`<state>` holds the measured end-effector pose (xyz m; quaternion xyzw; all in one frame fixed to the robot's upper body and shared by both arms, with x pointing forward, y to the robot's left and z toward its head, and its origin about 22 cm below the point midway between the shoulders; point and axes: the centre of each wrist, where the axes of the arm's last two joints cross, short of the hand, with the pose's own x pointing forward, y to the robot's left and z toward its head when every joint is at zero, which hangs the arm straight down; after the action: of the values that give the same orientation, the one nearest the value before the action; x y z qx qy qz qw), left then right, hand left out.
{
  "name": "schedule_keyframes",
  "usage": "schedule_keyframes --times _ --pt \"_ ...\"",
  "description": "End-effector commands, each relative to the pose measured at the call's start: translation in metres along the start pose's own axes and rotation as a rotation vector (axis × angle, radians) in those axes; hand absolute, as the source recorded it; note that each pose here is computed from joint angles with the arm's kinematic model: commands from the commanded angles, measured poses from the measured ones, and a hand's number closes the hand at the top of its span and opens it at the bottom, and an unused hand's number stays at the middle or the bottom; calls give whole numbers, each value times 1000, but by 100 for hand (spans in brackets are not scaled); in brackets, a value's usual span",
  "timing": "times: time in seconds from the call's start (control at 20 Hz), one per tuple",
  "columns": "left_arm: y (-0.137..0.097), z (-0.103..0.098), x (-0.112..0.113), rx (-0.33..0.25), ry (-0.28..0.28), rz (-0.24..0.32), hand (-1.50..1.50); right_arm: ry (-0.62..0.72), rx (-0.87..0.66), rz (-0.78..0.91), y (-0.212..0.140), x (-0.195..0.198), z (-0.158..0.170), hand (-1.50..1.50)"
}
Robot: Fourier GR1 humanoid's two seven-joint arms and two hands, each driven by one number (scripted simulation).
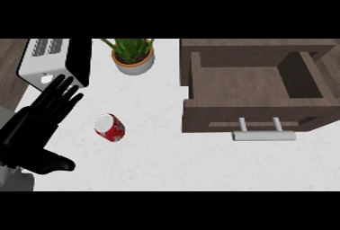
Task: Pick up the can, place it into the drawer and close the drawer
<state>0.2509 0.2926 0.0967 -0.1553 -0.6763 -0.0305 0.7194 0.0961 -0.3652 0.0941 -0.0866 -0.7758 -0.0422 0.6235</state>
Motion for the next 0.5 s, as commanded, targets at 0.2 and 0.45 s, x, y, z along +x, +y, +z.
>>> schedule_keyframes --times 0.2,0.45 --pt "5 -3 -51 28 41 -46 -150 -7 -6 -18 -18 13 11 -150" --pt "22 -11 -81 56 44 -40 -150 0 16 15 -12 -8 -3 -150"
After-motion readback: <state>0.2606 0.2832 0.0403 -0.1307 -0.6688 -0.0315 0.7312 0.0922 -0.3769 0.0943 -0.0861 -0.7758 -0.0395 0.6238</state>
